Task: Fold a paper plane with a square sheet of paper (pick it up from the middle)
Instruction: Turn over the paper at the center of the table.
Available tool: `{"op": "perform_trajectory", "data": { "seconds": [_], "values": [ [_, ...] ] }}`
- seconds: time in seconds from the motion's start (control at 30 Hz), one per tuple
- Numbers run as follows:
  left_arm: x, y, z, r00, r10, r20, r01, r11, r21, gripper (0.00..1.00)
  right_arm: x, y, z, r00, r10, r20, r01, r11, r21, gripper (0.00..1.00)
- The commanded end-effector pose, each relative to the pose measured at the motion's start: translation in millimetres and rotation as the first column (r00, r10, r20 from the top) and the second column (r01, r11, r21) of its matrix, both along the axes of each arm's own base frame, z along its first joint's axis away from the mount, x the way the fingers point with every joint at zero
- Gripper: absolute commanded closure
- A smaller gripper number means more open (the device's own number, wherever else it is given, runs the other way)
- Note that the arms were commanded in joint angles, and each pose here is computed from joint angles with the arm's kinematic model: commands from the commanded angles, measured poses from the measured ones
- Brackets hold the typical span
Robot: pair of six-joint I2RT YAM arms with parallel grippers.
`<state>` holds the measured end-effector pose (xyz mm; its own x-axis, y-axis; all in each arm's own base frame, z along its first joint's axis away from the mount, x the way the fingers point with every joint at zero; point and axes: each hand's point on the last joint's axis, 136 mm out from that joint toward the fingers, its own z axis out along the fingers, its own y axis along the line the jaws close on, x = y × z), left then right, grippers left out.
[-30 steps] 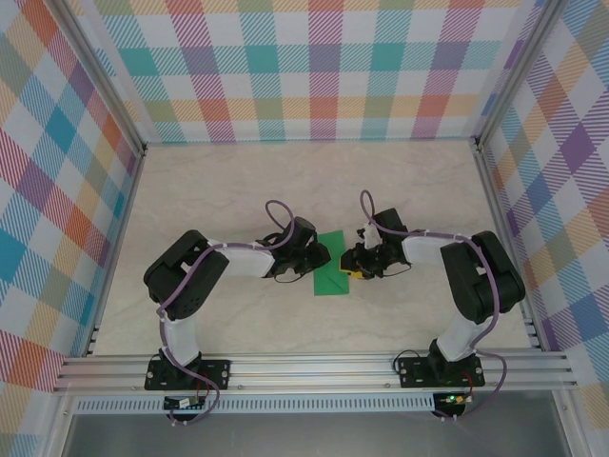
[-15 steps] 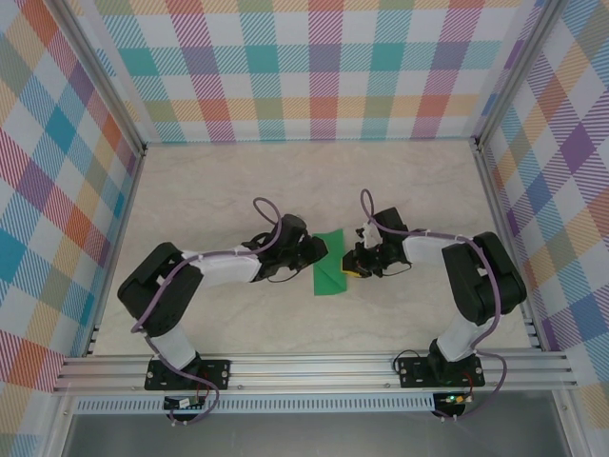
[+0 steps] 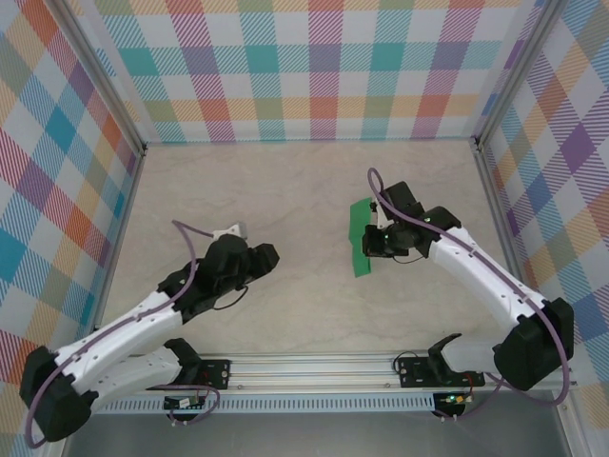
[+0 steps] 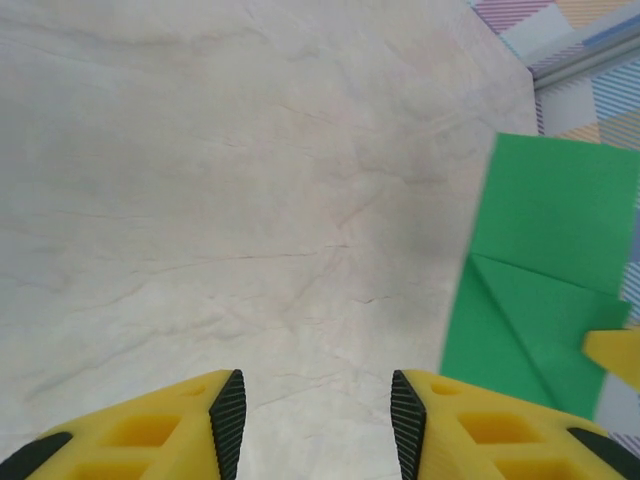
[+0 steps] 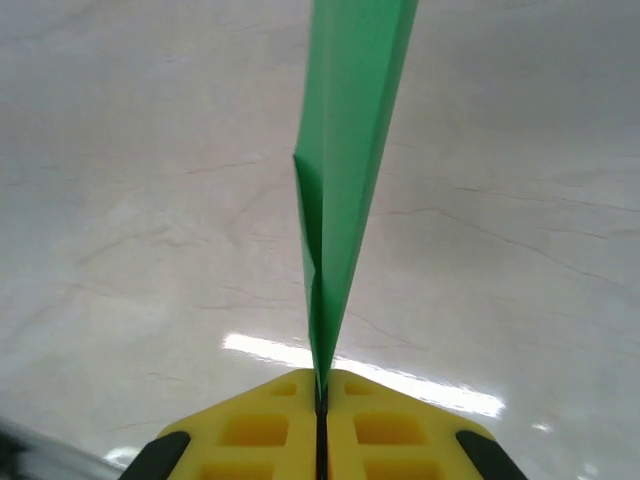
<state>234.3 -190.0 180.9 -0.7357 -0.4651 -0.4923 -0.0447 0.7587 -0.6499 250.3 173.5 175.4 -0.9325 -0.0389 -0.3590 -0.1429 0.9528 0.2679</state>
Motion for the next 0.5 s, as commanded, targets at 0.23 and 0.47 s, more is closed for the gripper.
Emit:
{"op": "perform_trajectory", "data": {
  "seconds": [0.23, 0.47],
  "values": [
    [-66.8, 86.4, -9.8, 0.999, 0.035, -0.029, -0.029, 0.981, 0.192, 0.48, -37.1, -57.2, -7.3, 0.994, -0.105, -0.022, 0.073, 0.811, -0.580, 0.94],
    [-78.7, 102.2, -7.6, 0.999, 0.046, -0.012, -0.043, 0.979, 0.199, 0.45, -15.8, -0.6, -47.4, 0.992, -0.022, -0.125, -0.070, 0.728, -0.682, 0.93]
  ]
}}
